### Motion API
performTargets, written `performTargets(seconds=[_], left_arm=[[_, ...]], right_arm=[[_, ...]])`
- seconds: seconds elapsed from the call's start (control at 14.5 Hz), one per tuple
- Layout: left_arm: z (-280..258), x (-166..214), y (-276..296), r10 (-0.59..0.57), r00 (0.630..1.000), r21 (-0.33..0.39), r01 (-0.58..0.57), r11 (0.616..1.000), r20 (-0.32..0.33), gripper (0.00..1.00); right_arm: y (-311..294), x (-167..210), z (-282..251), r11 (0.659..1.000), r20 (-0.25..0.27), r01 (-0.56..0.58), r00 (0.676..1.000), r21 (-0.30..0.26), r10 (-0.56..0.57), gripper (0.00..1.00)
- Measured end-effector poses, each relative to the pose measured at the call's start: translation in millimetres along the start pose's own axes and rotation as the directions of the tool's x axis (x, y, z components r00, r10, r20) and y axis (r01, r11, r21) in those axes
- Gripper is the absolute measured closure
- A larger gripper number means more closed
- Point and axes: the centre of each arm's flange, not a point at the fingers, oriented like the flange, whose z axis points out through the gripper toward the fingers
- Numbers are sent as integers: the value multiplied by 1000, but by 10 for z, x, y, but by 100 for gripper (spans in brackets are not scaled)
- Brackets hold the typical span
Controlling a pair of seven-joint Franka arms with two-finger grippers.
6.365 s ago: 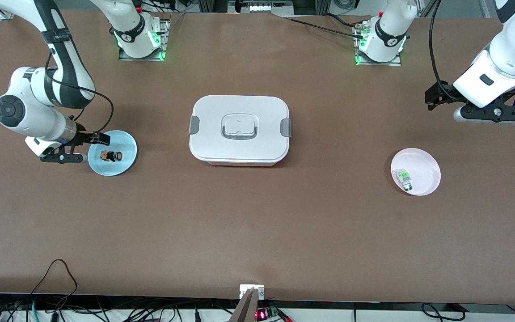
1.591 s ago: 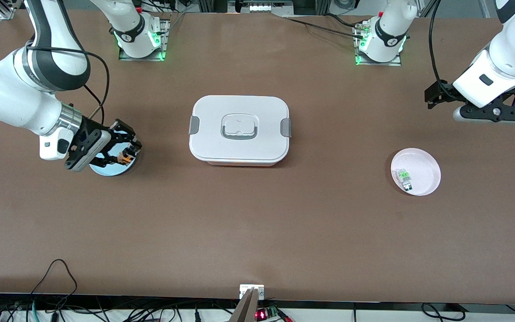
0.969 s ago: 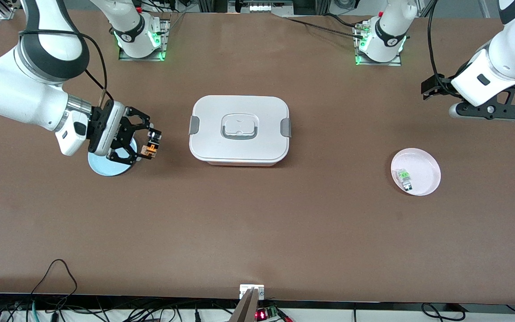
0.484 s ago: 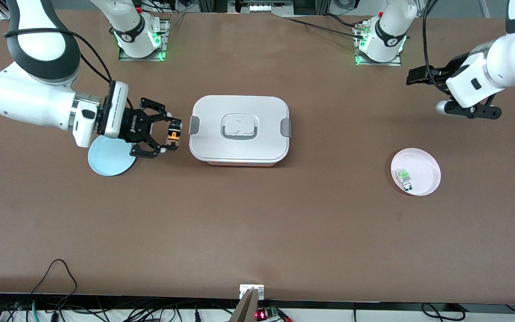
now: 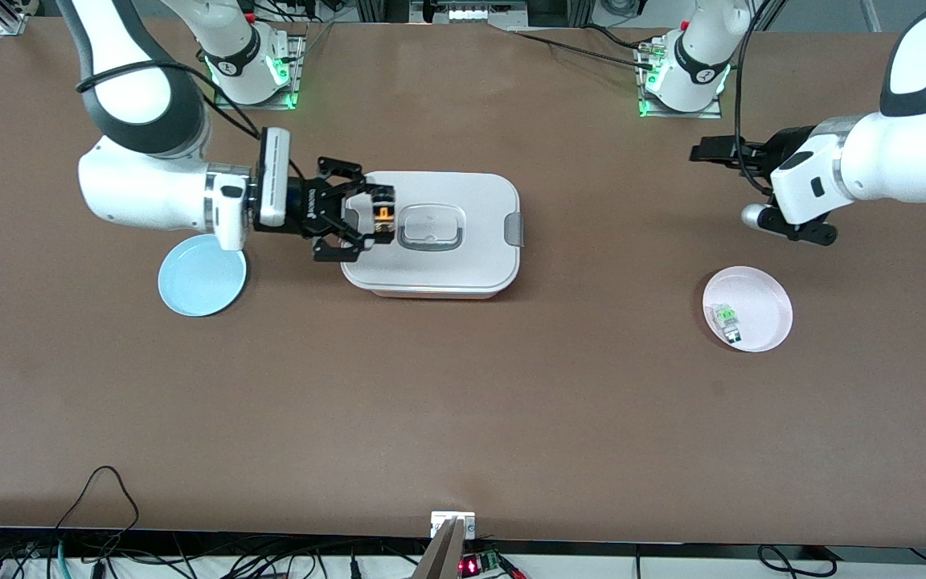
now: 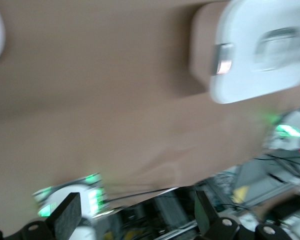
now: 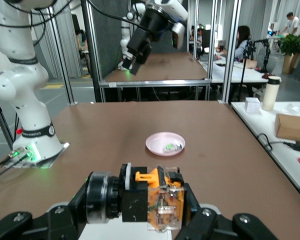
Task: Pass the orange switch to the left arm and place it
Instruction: 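Carry the switch over the box while the left gripper reaches toward it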
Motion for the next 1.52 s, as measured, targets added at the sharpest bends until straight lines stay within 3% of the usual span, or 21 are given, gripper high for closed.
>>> performTargets(seconds=[0.21,0.42,0.69,0.97,1.18,1.52], left_arm=[[-76,180,146,32,994,-235,-55,970,-103,0],[-78,348,185,97,970,-385,-179,905,-222,0],[150,681,153,177,919,-599,-367,711,-353,0],[247,904,307,163,855,-662,-489,568,-492,0],[744,1073,619,104,807,-689,-556,465,-581,1],[1412,1083,836,2,839,-776,-504,380,-544,1]], right_arm=[[-17,61,90,1000,-61,10,998,-20,-11,27],[-7,44,171,999,-112,7,994,-43,-12,27],[-120,72,556,997,-130,-19,991,-72,10,27],[-252,131,850,995,-129,-39,991,-92,27,27],[-319,200,1016,994,-124,-39,992,-101,26,27],[-343,300,1189,992,-130,-46,991,-122,30,27]])
